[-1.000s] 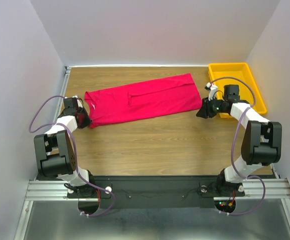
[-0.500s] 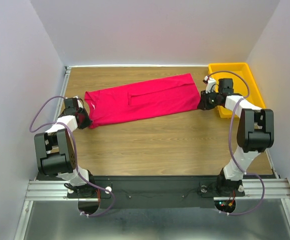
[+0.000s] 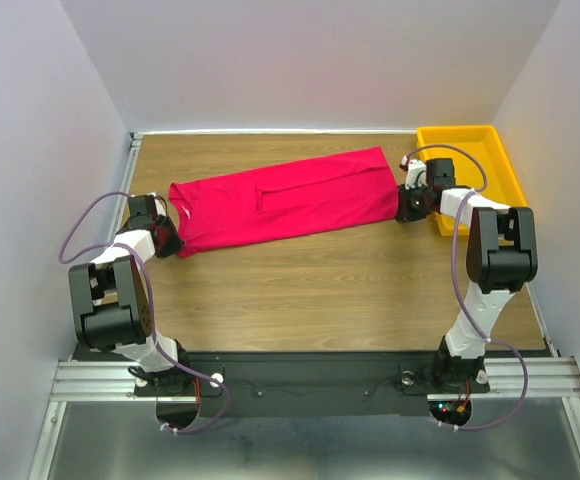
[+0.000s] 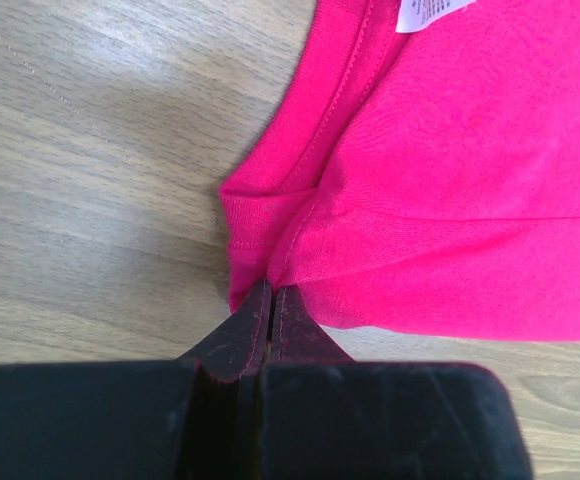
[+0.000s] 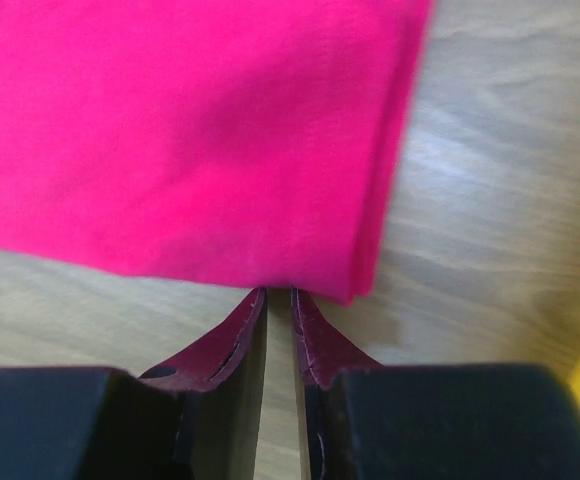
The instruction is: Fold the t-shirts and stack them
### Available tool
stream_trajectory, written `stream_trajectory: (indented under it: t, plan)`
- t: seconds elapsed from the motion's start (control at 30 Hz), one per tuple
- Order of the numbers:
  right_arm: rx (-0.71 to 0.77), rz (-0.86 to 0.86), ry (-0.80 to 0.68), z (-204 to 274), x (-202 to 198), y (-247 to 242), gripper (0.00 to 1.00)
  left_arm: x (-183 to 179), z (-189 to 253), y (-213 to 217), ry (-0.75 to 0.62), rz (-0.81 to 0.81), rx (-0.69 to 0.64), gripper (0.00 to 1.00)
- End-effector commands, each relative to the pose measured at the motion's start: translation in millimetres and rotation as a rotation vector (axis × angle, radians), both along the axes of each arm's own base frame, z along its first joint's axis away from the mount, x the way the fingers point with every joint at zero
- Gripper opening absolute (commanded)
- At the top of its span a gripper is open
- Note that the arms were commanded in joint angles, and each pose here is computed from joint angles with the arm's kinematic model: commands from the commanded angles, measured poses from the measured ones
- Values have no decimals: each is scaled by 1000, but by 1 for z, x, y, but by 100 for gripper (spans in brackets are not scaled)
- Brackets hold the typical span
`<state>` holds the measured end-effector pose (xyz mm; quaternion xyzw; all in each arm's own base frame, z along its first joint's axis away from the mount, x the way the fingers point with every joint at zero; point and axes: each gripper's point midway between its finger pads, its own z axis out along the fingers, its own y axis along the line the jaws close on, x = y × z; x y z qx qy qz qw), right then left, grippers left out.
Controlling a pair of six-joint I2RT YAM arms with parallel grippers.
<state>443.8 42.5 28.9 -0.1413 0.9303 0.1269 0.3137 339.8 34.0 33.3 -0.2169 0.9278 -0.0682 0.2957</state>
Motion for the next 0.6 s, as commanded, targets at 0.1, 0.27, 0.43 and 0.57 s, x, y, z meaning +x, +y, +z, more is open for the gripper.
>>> stream_trajectory:
  t: [0.1, 0.27, 0.43, 0.57]
  plan:
    - [-94, -56, -64, 7, 26, -17, 22, 9, 8, 13, -8, 12, 47, 0]
    - [-83, -11, -79, 12, 22, -13, 21, 10, 11, 13, -14, 10, 48, 0]
    - [41, 152, -166, 51, 6, 19, 20, 10, 12, 12, -16, 7, 42, 0]
    - [84, 163, -212, 76, 9, 27, 18, 11, 11, 11, -15, 3, 35, 0]
